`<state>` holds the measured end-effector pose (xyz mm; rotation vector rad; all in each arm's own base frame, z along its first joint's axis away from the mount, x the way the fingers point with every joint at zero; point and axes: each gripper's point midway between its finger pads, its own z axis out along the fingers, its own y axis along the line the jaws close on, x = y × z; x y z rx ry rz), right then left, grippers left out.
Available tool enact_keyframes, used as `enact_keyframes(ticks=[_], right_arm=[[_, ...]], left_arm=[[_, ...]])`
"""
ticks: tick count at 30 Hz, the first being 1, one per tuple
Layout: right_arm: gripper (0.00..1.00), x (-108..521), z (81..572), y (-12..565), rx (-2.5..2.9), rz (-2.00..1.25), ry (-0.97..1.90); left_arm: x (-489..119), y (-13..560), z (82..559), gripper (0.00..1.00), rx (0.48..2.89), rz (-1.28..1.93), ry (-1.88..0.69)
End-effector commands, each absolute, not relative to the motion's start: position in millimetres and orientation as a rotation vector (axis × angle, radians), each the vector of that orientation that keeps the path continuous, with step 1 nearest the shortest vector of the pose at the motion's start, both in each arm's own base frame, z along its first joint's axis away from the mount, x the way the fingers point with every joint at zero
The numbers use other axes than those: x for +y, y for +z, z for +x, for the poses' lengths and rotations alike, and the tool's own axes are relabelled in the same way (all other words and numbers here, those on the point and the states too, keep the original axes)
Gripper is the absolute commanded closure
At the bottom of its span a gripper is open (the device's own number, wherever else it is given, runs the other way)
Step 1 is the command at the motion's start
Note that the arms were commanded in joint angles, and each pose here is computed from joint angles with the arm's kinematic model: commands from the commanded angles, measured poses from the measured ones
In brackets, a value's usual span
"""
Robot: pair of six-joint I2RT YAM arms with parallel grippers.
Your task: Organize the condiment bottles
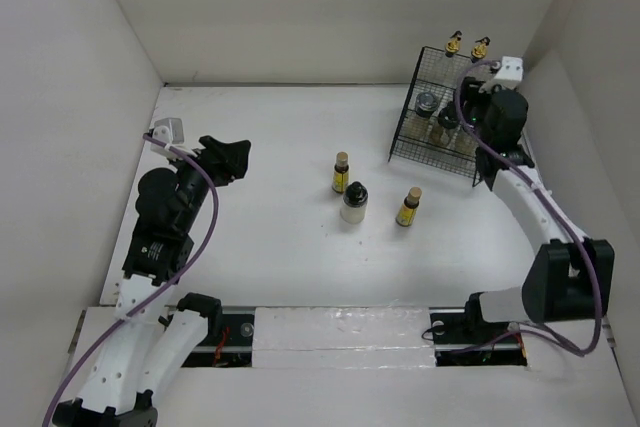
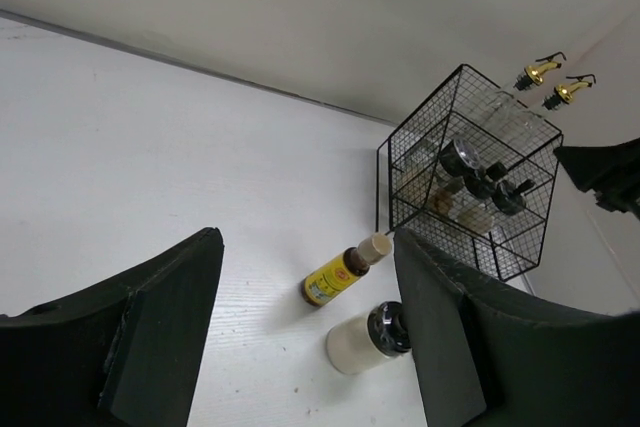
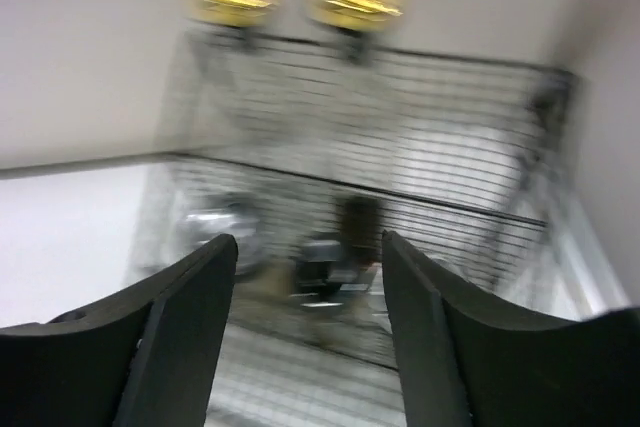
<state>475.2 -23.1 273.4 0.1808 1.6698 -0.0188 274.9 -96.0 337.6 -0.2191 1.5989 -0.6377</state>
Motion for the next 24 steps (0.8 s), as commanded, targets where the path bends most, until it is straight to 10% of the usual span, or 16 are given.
enact_keyframes(ticks=[1,4,7,9,12,24], right_arm=[[0.36,69,451,317,1.556,-0.034,0.162],[0.99,143,417,301,1.522,-0.183,0.346],[1.00,215,372,291,1.490,-0.308,0.529],[0.90,250,343,276,1.536,-0.419,0.617],[0.39,266,317,251,1.618,-0.525,0.619],[0.36,280,302,164,1.877,-0.611,0.612]], left_arm=[[-96,352,276,0.36,1.543,-0.203,-0.649],[-97,350,279,0.50,1.553,-0.204,-0.647],[-97,350,278,0.65,1.552,-0.207,-0.646],[-98,345,282,0.65,1.567,-0.209,-0.642],[-100,345,281,0.59,1.569,-0.201,-0.650],[-102,347,278,0.49,1.565,-0.186,-0.665]])
